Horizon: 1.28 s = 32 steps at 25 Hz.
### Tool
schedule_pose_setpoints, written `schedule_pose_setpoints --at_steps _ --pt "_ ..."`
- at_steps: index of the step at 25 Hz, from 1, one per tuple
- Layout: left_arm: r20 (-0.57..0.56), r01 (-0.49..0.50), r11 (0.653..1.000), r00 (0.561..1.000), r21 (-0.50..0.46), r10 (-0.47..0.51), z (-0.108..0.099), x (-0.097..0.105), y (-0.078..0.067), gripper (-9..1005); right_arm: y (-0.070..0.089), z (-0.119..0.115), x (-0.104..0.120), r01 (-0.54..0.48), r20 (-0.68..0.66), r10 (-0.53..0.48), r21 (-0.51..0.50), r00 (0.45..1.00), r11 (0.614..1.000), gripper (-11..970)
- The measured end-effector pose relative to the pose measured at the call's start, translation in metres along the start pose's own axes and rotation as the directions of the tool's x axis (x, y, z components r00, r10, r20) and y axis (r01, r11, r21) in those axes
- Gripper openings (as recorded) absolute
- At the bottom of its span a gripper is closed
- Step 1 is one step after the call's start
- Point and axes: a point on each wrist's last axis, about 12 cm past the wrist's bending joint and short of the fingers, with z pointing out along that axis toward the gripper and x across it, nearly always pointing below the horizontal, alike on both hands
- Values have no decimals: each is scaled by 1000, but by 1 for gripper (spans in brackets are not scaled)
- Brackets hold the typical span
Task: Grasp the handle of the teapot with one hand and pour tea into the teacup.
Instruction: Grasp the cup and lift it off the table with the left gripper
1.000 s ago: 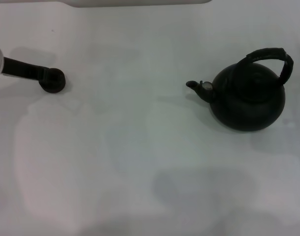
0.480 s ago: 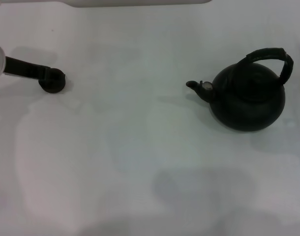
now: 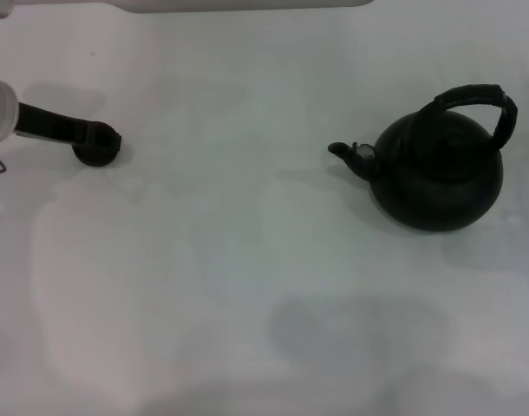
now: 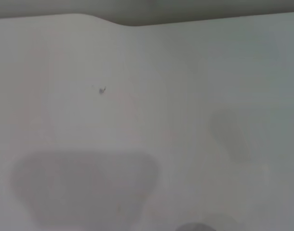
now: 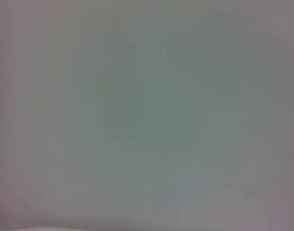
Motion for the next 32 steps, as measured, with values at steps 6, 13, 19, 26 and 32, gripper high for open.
schedule_pose_setpoints --at_steps 6,13,19,26,32 --pt "3 -3 1000 1000 1 3 0 -1 -1 713 0 0 0 1 0 -1 0 1000 1000 872" --pt "5 -4 1000 1000 4 4 0 -1 -2 712 0 0 0 2 -1 -2 0 1000 1000 872" --pt "-4 -3 1000 1000 10 3 0 0 -4 711 0 0 0 1 0 -1 0 1000 1000 872" --pt "-21 -6 1000 1000 22 6 -2 0 -5 712 1 0 0 -2 1 2 -1 1000 1000 872" --pt "-24 -8 1000 1000 24 8 -2 0 -5 712 1 0 0 -3 0 3 0 1000 1000 872"
